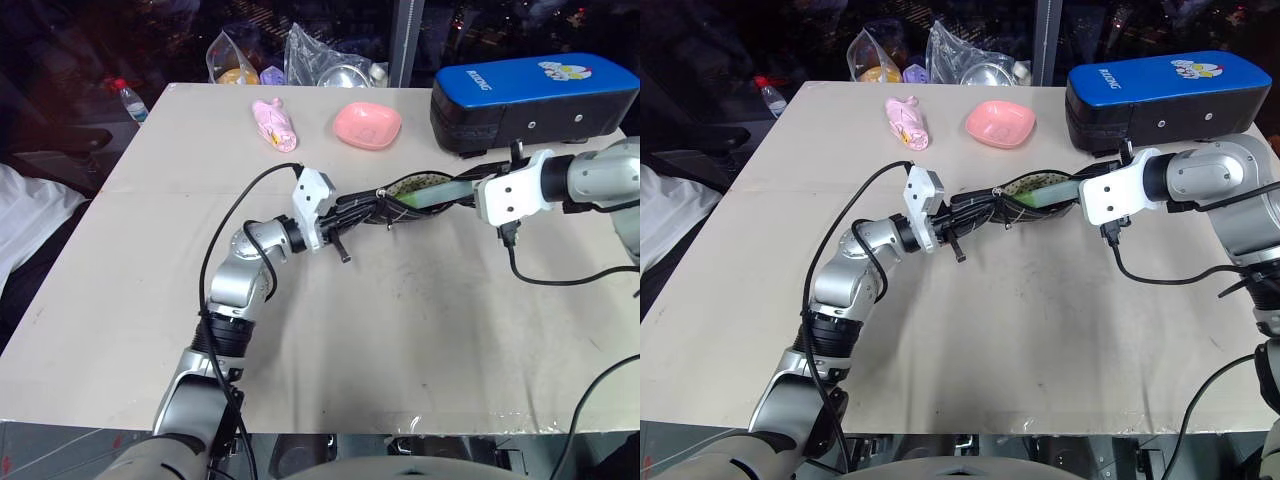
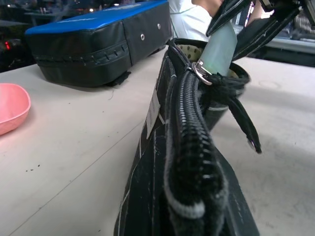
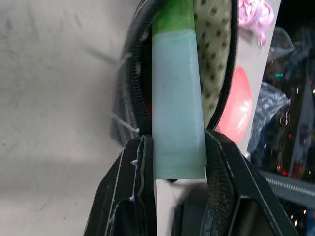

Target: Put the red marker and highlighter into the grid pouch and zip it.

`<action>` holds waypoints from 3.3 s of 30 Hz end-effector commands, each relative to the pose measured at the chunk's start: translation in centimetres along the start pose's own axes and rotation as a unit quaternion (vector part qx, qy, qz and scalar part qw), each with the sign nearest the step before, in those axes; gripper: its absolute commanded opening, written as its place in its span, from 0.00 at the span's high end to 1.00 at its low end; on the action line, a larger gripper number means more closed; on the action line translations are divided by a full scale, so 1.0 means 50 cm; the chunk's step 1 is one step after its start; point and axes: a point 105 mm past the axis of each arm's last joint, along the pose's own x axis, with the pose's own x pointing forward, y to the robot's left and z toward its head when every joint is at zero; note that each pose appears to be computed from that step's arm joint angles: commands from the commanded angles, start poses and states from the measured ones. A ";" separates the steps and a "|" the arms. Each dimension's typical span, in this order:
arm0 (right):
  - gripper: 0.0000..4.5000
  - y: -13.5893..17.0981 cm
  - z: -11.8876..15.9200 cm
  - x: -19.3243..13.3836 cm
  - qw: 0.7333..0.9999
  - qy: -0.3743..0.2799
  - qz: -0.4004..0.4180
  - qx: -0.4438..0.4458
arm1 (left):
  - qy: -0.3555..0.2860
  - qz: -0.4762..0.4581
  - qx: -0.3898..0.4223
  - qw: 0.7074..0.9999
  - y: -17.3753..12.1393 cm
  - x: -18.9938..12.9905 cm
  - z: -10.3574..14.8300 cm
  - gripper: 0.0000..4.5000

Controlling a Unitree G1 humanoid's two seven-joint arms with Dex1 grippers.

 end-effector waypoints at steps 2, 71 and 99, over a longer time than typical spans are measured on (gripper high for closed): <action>0.83 -0.024 0.041 0.015 0.999 -0.034 -0.019 -0.008 | -0.022 -0.021 0.013 0.999 -0.020 0.013 0.017 1.00; 0.04 0.042 0.127 0.020 0.800 -0.135 -0.033 0.584 | -0.055 0.092 0.043 0.993 0.007 0.028 -0.005 1.00; 0.23 0.057 0.138 0.100 0.658 -0.137 -0.013 0.740 | -0.011 0.013 0.066 0.998 -0.058 0.029 -0.058 1.00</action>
